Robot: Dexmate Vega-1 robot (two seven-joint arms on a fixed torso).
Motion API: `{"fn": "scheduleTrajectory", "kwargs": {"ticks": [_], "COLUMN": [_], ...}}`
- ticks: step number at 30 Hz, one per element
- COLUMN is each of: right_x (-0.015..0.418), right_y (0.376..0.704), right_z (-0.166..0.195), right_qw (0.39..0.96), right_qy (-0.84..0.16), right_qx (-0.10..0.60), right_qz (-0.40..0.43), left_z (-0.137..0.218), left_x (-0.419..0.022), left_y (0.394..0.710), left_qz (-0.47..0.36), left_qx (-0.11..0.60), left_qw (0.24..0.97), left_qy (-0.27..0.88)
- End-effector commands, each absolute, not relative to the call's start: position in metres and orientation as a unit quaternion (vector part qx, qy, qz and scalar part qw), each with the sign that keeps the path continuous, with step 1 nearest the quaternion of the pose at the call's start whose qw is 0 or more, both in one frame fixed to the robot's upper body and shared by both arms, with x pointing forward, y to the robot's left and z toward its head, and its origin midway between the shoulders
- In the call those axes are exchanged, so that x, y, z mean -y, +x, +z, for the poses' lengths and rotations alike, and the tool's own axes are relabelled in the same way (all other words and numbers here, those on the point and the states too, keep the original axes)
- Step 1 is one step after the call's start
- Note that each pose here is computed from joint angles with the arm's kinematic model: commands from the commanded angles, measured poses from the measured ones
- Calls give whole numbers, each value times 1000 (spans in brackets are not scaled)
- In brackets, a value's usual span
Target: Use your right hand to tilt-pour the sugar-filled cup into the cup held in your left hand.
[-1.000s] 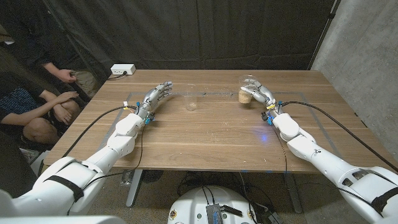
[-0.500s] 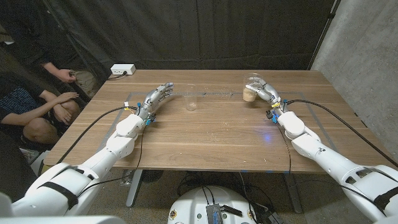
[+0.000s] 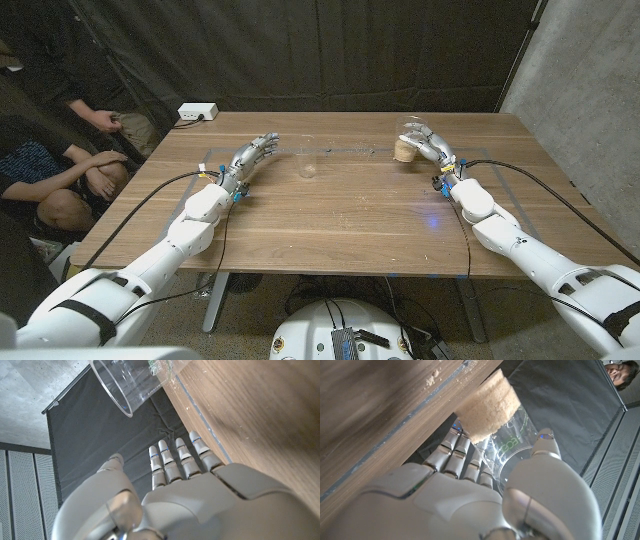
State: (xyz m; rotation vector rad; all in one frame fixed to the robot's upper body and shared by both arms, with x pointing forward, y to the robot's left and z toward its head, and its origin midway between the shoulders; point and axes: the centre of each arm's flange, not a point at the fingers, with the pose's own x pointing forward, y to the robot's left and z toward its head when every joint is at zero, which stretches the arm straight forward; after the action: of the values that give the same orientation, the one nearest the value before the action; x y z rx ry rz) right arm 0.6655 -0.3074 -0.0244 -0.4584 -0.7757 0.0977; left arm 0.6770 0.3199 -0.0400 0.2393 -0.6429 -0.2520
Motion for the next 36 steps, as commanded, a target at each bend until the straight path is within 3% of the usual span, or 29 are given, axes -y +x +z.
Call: {"fn": "scheduleTrajectory", "kwargs": {"ticks": [1,36], "right_x": [309,298], "right_y": [662,648], "right_z": [-27,-29], "right_qw": [901,899], "right_qy": [-223,-249], "right_qx": [370,357], "right_qz": [42,40], "left_z": [-42,-34], "left_x": [-334,-390], "left_y": [667,665], "left_qz": [-119,-120], "left_qx": [310,302], "left_qw": [933,917], "left_qy": [138,233]}}
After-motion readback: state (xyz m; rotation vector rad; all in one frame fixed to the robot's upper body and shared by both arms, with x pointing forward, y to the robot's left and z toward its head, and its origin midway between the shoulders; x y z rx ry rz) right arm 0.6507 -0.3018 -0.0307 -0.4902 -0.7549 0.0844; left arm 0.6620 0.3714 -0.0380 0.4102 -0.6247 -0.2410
